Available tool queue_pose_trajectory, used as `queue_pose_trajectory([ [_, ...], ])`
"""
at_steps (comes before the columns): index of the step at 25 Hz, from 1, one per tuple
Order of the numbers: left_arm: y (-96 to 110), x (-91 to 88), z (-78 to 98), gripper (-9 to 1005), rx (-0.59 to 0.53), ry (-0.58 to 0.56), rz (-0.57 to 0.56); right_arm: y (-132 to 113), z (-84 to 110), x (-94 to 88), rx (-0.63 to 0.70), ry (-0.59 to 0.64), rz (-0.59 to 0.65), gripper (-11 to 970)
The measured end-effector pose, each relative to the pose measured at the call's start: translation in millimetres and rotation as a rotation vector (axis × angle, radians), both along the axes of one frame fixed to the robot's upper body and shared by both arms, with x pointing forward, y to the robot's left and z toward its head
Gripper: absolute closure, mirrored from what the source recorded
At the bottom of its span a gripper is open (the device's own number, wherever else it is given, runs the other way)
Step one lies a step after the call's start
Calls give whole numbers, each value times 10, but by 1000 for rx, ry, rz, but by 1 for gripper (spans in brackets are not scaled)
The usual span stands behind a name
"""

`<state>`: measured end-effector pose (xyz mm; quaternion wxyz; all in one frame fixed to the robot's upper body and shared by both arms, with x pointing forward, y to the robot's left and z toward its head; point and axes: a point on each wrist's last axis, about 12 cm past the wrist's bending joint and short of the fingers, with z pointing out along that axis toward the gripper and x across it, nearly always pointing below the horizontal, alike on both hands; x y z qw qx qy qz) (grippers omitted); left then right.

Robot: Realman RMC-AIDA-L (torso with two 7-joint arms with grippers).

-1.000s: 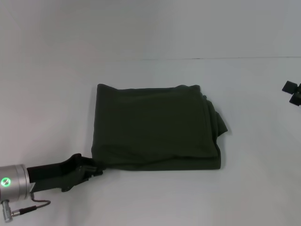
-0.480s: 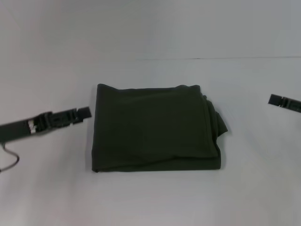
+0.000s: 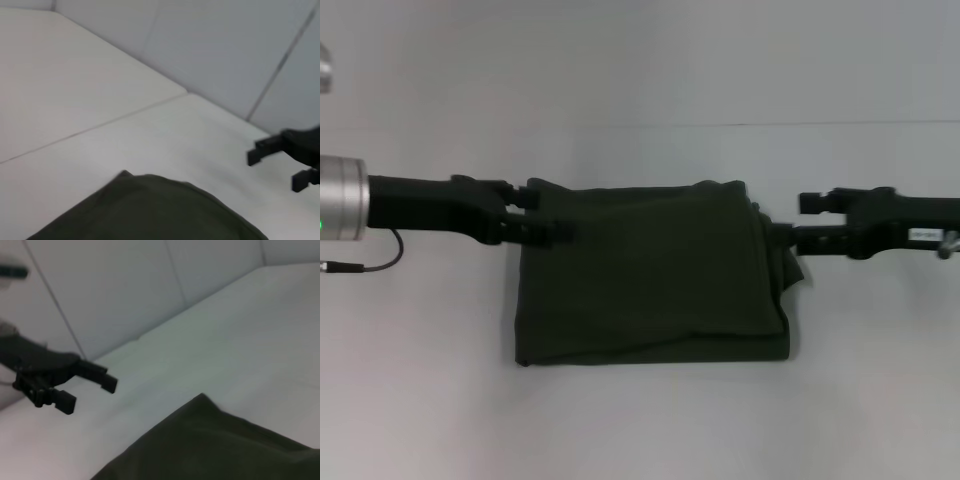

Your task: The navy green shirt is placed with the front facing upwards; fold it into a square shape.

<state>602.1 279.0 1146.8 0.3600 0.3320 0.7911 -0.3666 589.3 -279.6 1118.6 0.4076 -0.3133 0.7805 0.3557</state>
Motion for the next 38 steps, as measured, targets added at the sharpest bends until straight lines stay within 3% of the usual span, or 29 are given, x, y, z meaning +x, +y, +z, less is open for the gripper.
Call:
queue_pose_trajectory([
  [4,-105,12,5,76,43,-20,-48,230,17,72,-75,-29,57,83],
  [7,-120,28,-18,62,26,19,-14,358,58,87,-62,-33,89,83],
  [14,-169,-37,-28,62,-8,75,-48,403,58,47,-16,-50,111,82],
  [38,-271,-67,39,63,-23,82,-128,424,31,43,-5,-51,101,82],
])
